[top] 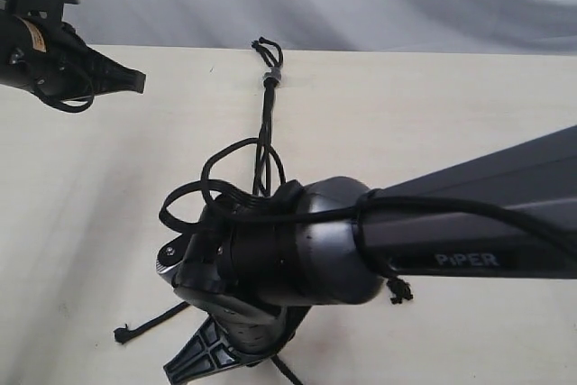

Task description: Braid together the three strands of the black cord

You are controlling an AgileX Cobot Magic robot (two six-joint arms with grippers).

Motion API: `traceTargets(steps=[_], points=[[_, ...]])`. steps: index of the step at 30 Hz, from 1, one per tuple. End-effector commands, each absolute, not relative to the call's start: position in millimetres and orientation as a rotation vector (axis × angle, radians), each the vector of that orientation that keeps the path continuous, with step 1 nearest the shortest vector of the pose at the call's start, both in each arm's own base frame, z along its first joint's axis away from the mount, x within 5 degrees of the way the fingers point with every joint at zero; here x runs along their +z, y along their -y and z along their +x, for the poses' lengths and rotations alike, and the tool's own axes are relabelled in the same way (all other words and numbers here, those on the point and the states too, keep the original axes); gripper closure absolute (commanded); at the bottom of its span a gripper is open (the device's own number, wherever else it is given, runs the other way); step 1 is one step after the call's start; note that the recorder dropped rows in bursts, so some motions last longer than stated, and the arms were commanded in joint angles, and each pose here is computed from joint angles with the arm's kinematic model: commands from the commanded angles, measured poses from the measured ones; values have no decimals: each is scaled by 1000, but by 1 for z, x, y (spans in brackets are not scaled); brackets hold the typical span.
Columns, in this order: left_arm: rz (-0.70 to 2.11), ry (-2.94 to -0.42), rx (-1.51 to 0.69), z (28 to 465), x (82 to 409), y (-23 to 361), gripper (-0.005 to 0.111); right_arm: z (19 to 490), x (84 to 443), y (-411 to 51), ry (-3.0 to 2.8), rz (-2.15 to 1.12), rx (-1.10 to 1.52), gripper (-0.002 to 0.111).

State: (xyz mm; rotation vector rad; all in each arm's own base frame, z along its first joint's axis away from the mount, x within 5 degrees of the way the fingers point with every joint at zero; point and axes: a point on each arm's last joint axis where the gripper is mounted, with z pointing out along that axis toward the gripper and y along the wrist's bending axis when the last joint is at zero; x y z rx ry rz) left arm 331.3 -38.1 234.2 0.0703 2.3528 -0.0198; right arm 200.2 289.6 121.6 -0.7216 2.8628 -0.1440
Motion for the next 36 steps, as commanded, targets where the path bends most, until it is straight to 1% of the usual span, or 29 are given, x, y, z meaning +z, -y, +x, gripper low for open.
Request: traceTargets(steps=[1, 2, 3, 4, 5, 6, 7, 9, 10, 12, 16, 20, 24, 28, 31, 34, 36], points=[[49, -2349, -32, 329, 236, 38, 105, 201, 116, -288, -2854, -815, -168, 109], [49, -2349, -32, 329, 236, 38, 105, 202, 120, -288, -2839, -844, -173, 109], [49, -2349, -32, 329, 236, 38, 105, 207, 134, -286, -2811, -867, -193, 109], [49, -2349, -32, 329, 236, 38, 105, 210, 141, -284, -2796, -868, -217, 109], [49, -2351, -31, 329, 236, 37, 105, 222, 161, -275, -2730, -883, -323, 109], [49, -2351, -31, 329, 236, 37, 105, 230, 169, -270, -2677, -896, -386, 109], [49, -2351, -31, 329, 236, 37, 105, 245, 181, -258, -2565, -928, -515, 109], [49, -2351, -31, 329, 236, 37, 105, 271, 185, -239, -2472, -922, -624, 109], [49, -2351, -31, 329, 236, 37, 105, 278, 182, -234, -2482, -901, -616, 109], [49, -2351, -31, 329, 236, 37, 105, 300, 161, -218, -2545, -854, -574, 109], [49, -2351, -31, 329, 236, 37, 105, 323, 124, -200, -2572, -962, -595, 109], [49, -2351, -31, 329, 236, 37, 105, 329, 100, -193, -2513, -1234, -719, 109], [49, -2351, -31, 329, 236, 37, 105, 328, 89, -194, -2502, -1347, -730, 109], [49, -2349, -32, 329, 236, 38, 105, 318, 83, -197, -2608, -1378, -643, 109], [49, -2345, -33, 330, 236, 38, 105, 297, 81, -207, -2727, -1510, -509, 109], [49, -2345, -33, 330, 236, 38, 105, 266, 85, -227, -2788, -1761, -244, 109], [49, -2345, -33, 330, 236, 38, 105, 245, 93, -245, -2760, -1901, 7, 109]])
